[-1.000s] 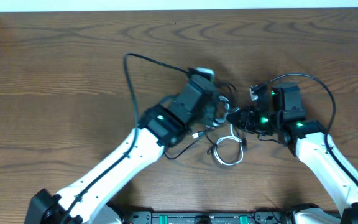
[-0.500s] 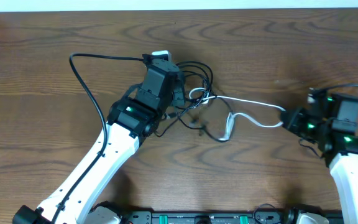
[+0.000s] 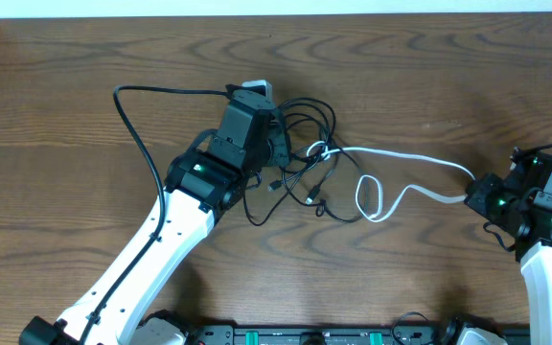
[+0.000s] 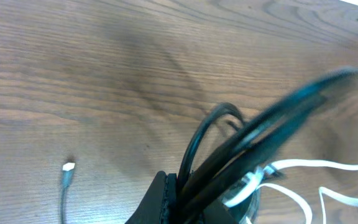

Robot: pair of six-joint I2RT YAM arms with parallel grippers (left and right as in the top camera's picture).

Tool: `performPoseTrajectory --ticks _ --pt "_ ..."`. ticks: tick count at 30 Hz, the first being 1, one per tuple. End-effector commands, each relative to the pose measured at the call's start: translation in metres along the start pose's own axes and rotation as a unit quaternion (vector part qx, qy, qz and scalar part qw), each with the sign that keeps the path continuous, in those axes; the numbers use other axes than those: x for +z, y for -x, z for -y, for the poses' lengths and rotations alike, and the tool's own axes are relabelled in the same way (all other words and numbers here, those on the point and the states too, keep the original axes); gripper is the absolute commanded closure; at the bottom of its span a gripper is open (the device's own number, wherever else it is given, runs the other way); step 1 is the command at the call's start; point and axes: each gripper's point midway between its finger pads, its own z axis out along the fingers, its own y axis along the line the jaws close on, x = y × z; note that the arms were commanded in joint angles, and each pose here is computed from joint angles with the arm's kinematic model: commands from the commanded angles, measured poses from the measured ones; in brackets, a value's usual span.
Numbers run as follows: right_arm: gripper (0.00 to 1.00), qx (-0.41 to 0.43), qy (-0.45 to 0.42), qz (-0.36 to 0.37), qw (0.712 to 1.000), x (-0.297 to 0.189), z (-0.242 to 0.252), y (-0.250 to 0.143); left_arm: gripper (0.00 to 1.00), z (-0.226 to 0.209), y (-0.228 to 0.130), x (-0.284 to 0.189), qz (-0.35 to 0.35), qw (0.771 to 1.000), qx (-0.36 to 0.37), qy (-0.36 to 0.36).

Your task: Untangle cables

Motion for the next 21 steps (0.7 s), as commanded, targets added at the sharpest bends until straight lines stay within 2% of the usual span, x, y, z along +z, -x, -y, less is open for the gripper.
performPoseTrajectory --ticks 1,3,4,6,7,11,14,18,21 --pt "0.66 -0.008 -0.011 0.01 1.0 -0.002 0.006 0.003 0.93 0.015 0.003 -0.006 -0.005 0.999 -0.003 -0.042" --pt "0.46 -0.008 0.003 0.008 1.0 -0.002 0.001 0.003 0.92 0.022 0.002 -0.006 -0.011 0.998 -0.002 -0.064" --pt "0.39 -0.008 0.019 0.002 1.0 -0.002 -0.005 0.001 0.93 0.026 0.001 -0.007 -0.014 0.997 -0.002 -0.074" --pt "0.31 -0.011 0.076 -0.017 0.997 -0.004 -0.024 -0.006 0.92 0.036 0.001 -0.009 -0.02 0.995 0.0 -0.102" --pt "0.3 -0.018 0.104 -0.025 0.994 -0.005 -0.033 -0.009 0.92 0.04 0.0 -0.01 -0.022 0.993 0.001 -0.112" --pt "0.32 -0.066 0.265 -0.064 0.96 -0.027 -0.084 -0.027 0.92 0.059 -0.002 -0.015 -0.035 0.986 0.006 -0.165" --pt "0.43 -0.101 0.374 -0.08 0.918 -0.051 -0.116 -0.038 0.92 0.072 -0.006 -0.02 -0.044 0.977 0.036 -0.204" --pt "0.51 -0.134 0.436 -0.094 0.885 -0.067 -0.141 -0.049 0.92 0.085 -0.016 -0.028 -0.059 0.963 0.087 -0.25" --pt "0.53 -0.151 0.452 -0.107 0.873 -0.07 -0.157 -0.058 0.92 0.088 -0.019 -0.03 -0.06 0.957 0.106 -0.263"
